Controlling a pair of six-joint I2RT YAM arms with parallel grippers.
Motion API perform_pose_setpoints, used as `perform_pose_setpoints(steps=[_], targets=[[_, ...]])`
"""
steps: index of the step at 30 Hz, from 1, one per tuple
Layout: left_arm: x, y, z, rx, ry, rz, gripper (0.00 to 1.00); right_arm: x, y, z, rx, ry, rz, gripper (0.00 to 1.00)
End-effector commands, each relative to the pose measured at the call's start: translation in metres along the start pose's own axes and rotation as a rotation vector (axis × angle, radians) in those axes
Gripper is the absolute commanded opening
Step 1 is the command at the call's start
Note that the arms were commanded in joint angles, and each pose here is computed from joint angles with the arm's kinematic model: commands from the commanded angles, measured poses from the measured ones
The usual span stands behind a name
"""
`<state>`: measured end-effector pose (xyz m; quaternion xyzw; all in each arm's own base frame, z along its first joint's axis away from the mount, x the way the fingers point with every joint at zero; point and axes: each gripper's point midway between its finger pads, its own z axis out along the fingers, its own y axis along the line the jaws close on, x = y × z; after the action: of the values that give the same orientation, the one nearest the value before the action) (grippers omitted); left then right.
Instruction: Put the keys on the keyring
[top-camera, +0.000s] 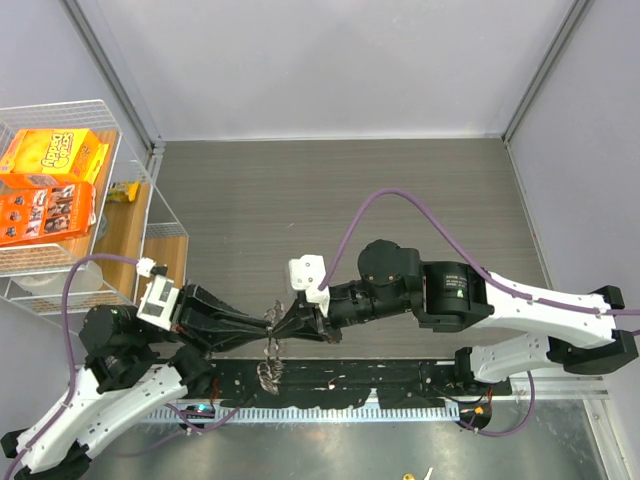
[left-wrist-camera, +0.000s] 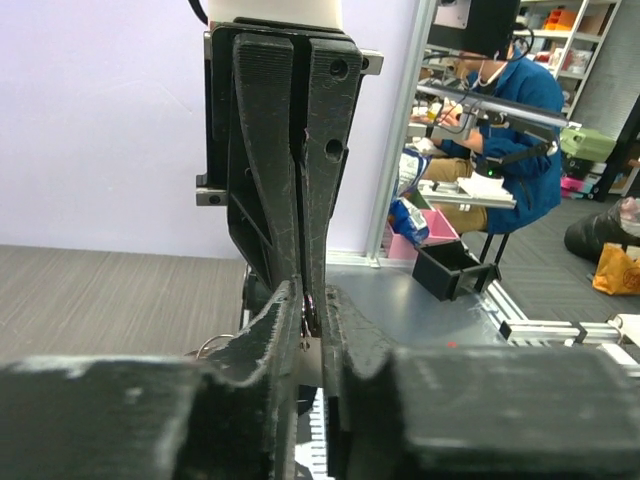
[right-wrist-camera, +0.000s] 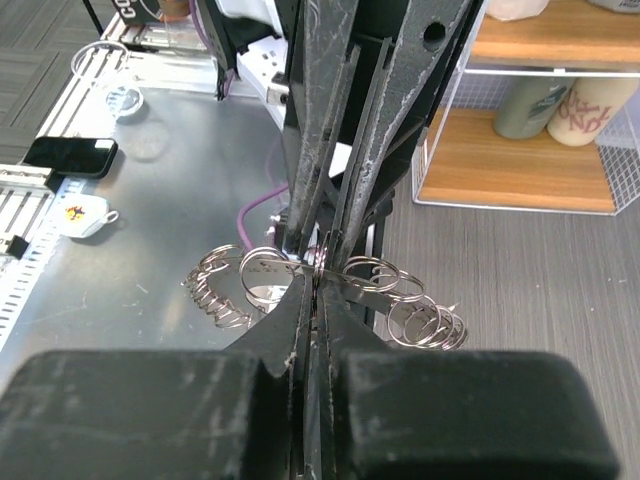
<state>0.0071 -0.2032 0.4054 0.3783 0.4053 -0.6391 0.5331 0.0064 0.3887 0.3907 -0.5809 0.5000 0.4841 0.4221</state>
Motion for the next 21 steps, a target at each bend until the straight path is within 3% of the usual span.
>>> perform_pose_setpoints(steps=[1,5,8,21], targets=[[-0.001,-0.014,-0.005,0.017,0.070,-0.045,0.23,-0.002,0.006,-0.014,-0.013,0.072,-0.005,0.06],[0.021,-0.011,-0.012,-0.011,0.183,-0.103,0.42,0.018,0.012,-0.021,-0.038,0.181,0.024,0.06],[0.037,-0.010,-0.015,-0.010,0.262,-0.156,0.47,0.035,0.019,-0.024,-0.076,0.251,0.053,0.05],[0.088,0.005,-0.021,-0.042,0.474,-0.317,0.48,0.069,0.032,-0.020,-0.155,0.345,0.203,0.06]])
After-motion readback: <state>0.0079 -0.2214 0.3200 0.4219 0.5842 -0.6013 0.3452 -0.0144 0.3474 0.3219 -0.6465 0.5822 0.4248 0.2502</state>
